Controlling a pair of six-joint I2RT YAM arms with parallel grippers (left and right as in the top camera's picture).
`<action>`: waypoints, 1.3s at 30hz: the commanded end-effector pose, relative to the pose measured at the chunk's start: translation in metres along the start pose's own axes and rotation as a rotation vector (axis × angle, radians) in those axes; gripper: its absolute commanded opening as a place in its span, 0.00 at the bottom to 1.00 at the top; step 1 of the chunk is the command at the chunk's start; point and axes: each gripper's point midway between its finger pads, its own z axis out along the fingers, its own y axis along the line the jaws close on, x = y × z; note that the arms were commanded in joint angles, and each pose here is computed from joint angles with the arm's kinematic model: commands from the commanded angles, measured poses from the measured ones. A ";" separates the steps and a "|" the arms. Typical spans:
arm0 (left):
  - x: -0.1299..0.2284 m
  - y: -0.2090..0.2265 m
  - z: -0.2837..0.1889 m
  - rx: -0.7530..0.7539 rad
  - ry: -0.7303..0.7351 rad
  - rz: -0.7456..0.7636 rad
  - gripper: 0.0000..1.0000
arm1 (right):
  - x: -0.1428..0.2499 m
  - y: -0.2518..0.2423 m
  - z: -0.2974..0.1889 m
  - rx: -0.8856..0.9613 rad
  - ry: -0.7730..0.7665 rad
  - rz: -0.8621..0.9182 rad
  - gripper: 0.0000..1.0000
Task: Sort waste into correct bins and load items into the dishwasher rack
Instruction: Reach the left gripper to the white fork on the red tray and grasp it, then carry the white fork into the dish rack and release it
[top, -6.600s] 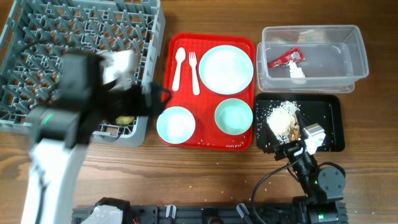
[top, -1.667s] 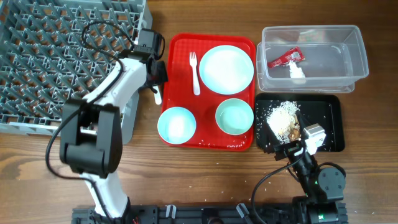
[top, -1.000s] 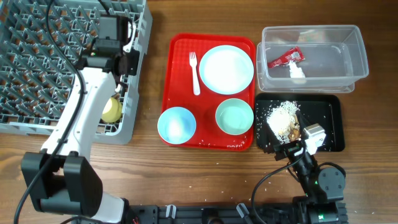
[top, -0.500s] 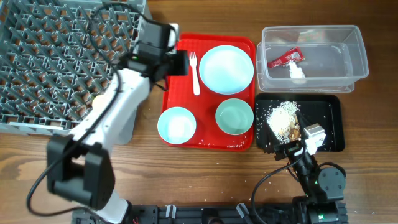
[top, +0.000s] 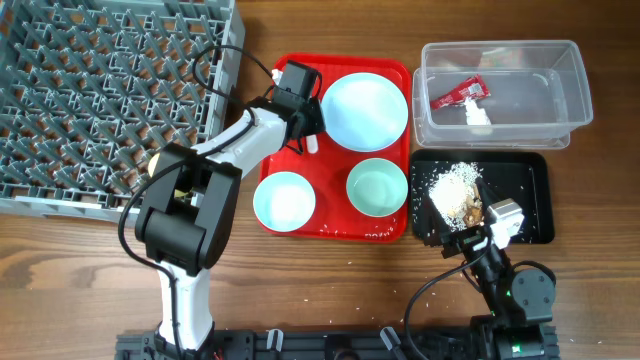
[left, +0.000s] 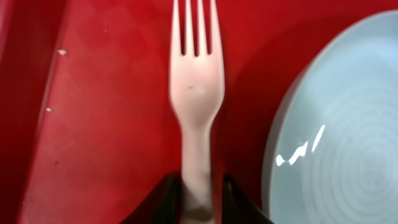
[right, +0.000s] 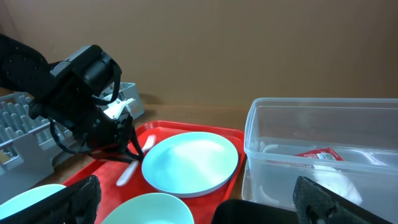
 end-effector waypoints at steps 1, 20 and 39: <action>0.005 0.021 0.015 -0.107 -0.010 0.117 0.18 | -0.002 -0.001 0.000 0.004 -0.011 -0.012 1.00; -0.048 0.042 -0.146 -0.273 -0.193 0.259 0.12 | -0.002 -0.001 0.000 0.004 -0.011 -0.012 1.00; -0.077 0.164 -0.159 -0.381 -0.082 0.319 0.69 | -0.002 -0.001 0.000 0.004 -0.011 -0.012 1.00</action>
